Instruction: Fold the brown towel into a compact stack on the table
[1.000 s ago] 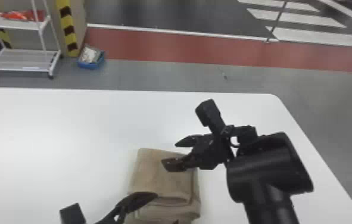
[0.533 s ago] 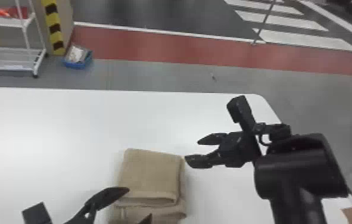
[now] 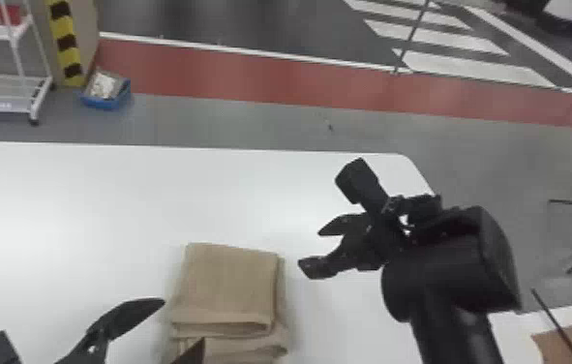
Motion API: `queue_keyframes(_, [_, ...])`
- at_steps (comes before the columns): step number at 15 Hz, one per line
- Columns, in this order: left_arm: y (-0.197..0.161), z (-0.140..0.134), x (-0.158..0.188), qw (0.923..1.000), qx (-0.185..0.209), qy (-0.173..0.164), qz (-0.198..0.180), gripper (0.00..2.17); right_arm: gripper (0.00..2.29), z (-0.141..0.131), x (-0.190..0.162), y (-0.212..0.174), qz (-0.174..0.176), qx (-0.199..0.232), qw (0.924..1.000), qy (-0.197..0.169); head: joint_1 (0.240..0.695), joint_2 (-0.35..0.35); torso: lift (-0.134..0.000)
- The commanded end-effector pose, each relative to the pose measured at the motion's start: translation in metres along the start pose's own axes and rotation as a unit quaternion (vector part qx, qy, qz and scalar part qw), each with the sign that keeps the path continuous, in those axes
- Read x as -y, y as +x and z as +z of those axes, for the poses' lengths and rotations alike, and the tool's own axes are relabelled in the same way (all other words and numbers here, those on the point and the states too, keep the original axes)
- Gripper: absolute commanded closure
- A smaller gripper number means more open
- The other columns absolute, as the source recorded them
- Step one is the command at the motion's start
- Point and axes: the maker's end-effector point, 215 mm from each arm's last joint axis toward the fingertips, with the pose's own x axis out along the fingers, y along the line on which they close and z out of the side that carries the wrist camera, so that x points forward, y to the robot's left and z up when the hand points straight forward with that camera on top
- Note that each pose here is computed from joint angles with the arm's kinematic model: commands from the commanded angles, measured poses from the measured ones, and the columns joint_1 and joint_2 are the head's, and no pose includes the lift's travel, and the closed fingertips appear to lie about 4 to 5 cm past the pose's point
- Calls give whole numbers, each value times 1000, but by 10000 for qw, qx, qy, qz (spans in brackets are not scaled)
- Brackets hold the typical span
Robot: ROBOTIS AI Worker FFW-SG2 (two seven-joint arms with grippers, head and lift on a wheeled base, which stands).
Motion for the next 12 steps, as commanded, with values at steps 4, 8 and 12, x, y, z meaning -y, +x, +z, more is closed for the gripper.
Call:
queue_keyframes(4, [-5, 3, -7, 9999, 68, -45, 93, 134, 309, 1, -24, 27, 150, -393, 9983, -400, 695, -249, -124])
queue_keyframes(8, [-8, 3, -9, 9999, 94, -74, 120, 134, 309, 14, -38, 44, 288, -453, 9974, -477, 695, -211, -124])
queue_keyframes(12, [-12, 1, -9, 9998, 98, -94, 144, 134, 309, 38, -48, 56, 418, -335, 9977, -426, 695, -175, -124])
